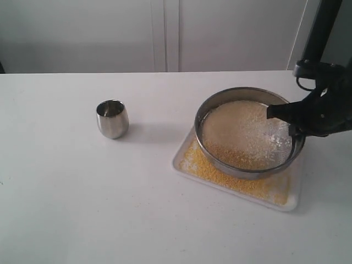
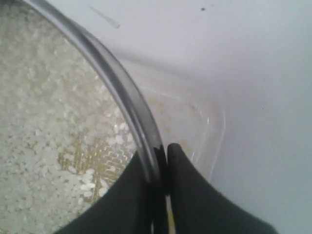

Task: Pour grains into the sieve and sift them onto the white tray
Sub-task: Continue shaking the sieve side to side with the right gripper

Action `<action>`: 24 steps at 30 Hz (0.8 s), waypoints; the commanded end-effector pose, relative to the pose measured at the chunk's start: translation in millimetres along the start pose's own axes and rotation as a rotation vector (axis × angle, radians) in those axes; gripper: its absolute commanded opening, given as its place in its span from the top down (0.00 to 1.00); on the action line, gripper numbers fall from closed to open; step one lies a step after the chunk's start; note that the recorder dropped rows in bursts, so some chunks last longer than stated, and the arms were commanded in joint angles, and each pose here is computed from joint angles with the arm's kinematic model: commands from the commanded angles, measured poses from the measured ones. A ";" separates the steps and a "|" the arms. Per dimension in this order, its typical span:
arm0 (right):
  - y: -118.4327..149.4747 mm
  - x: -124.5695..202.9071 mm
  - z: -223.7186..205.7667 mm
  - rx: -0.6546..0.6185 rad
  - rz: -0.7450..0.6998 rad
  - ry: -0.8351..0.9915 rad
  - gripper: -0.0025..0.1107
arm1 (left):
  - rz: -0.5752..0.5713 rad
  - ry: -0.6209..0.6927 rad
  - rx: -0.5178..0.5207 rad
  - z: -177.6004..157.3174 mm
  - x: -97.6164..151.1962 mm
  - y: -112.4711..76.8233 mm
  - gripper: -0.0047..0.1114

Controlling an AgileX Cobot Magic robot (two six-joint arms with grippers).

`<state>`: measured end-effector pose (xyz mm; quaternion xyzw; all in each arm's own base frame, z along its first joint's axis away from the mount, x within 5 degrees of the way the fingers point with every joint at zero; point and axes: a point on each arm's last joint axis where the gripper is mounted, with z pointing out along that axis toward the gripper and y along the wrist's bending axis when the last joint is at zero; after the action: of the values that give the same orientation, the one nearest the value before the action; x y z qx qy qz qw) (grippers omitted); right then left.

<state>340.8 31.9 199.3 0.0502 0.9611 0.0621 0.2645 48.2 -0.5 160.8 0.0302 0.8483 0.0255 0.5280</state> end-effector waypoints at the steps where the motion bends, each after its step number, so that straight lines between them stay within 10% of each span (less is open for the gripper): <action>1: 16.1 -10.6 7.3 -0.037 0.011 -0.059 0.98 | -0.011 0.008 0.003 1.0 2.8 -0.6 0.96; 7: -12.6 -5.7 -9.9 0.048 0.023 -0.042 0.98 | -0.011 0.008 0.003 1.0 2.8 -0.6 0.96; 24: 17.4 -3.2 10.0 -0.032 0.038 0.028 0.98 | -0.011 0.008 0.003 1.0 2.8 -0.6 0.96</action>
<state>349.5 40.1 198.4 0.0708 0.9548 0.0748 0.2788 48.2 -0.5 160.8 0.0302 0.8483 0.0255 0.5280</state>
